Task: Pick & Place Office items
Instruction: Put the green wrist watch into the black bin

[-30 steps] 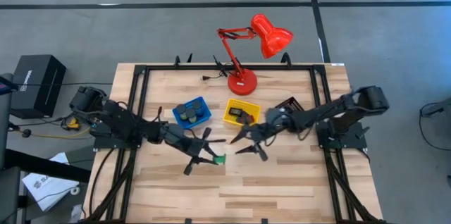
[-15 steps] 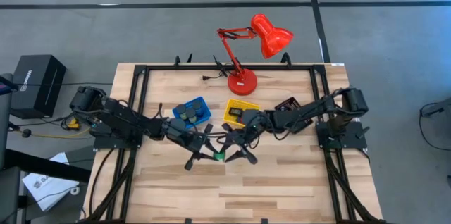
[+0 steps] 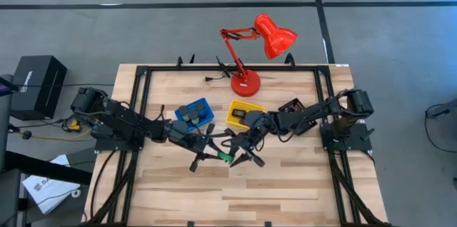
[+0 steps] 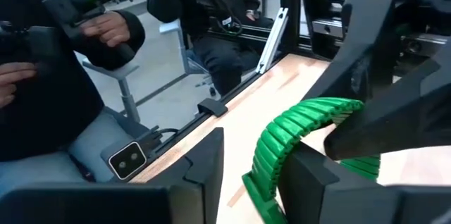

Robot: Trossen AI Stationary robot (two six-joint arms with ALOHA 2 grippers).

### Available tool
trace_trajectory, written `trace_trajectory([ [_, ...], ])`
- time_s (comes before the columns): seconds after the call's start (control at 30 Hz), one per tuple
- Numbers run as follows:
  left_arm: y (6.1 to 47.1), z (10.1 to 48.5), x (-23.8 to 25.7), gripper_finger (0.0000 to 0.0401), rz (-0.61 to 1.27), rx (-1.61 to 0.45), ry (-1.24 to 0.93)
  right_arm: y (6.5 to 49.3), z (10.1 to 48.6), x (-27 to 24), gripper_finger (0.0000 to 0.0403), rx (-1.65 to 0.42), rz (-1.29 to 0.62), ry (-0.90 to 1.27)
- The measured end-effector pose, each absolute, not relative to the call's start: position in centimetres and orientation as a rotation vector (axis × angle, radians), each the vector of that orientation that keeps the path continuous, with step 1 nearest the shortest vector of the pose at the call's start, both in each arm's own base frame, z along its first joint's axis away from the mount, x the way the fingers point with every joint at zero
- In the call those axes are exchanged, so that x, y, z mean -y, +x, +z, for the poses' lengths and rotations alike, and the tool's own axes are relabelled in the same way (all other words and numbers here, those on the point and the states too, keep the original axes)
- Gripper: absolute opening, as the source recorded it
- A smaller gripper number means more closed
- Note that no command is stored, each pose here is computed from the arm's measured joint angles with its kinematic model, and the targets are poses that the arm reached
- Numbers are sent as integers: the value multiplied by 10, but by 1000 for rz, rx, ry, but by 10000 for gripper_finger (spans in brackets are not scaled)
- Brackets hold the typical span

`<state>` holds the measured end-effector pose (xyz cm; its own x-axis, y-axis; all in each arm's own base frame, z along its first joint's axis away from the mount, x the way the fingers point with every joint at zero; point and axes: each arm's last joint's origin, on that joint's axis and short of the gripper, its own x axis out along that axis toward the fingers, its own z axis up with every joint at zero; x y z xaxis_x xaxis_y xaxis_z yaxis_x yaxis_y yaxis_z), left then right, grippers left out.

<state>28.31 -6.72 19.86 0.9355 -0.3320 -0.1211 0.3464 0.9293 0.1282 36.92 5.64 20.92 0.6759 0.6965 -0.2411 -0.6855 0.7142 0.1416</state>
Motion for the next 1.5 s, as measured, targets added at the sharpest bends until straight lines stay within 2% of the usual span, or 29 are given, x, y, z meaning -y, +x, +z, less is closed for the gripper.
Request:
trace_trajectory([
  [0.53, 283, 199, 69, 95, -344, -96, 147, 371, 209, -48, 41, -326, 694, 129],
  [0.7, 283, 199, 66, 114, -258, -112, 77, 371, 209, -47, 9, -326, 692, 130],
  [0.93, 284, 199, 65, 157, -194, -115, 60, 371, 209, -47, 21, -328, 687, 135],
  [1.17, 284, 198, 64, 198, -166, -118, 62, 371, 206, -42, 9, -382, 623, 182],
  [1.3, 284, 199, 62, 212, -102, -113, 65, 367, 212, -36, 18, -392, 608, 184],
  [1.5, 284, 199, 60, 219, -18, -116, 71, 361, 222, -29, 6, -396, 581, 179],
])
